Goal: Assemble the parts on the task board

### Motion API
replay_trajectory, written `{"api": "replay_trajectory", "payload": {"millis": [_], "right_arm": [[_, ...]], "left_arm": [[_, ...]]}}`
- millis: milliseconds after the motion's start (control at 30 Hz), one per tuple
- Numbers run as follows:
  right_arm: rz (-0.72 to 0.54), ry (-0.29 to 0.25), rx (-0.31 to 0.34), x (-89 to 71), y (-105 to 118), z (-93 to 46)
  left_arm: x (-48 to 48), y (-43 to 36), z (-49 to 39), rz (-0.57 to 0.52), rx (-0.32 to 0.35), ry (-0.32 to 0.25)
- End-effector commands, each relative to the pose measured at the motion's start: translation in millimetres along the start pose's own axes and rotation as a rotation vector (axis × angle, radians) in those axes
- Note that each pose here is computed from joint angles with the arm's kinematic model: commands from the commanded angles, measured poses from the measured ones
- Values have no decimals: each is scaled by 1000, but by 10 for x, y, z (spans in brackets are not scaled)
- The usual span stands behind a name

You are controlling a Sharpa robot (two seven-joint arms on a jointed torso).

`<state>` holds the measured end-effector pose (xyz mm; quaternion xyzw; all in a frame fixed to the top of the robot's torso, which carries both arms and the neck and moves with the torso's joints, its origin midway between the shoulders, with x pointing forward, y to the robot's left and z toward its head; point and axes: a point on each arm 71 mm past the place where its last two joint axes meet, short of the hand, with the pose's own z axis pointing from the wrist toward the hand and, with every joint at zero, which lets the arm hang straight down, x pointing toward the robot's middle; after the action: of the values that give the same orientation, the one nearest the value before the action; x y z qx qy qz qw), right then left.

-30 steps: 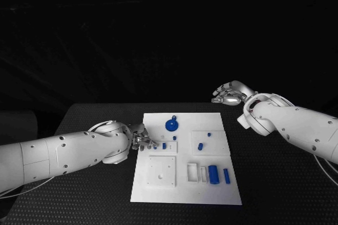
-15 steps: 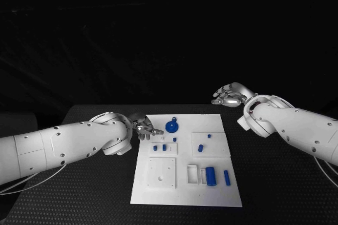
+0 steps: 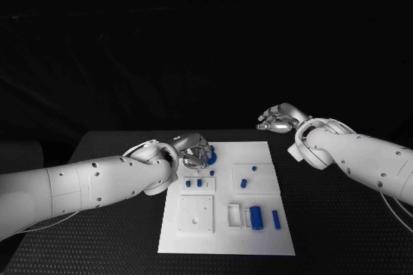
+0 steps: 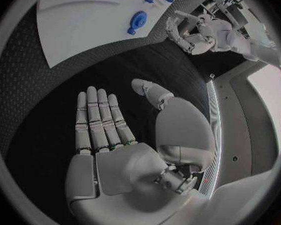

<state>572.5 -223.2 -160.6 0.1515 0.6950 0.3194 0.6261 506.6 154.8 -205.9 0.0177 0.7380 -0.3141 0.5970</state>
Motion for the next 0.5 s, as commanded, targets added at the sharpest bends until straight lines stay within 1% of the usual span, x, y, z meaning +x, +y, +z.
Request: {"api": "replay_trajectory", "payload": {"millis": [33, 133, 233, 300, 500], "right_arm": [[3, 11, -11, 11, 9, -1], [3, 13, -12, 15, 9, -1], [3, 14, -12, 19, 13, 1], [4, 14, -13, 21, 16, 1], [4, 15, -14, 26, 22, 2]], "left_arm": [[41, -123, 27, 161, 159, -39], [101, -143, 54, 216, 177, -15], [168, -162, 91, 275, 178, 24], [197, -172, 107, 298, 178, 38], [257, -151, 148, 330, 161, 68]]}}
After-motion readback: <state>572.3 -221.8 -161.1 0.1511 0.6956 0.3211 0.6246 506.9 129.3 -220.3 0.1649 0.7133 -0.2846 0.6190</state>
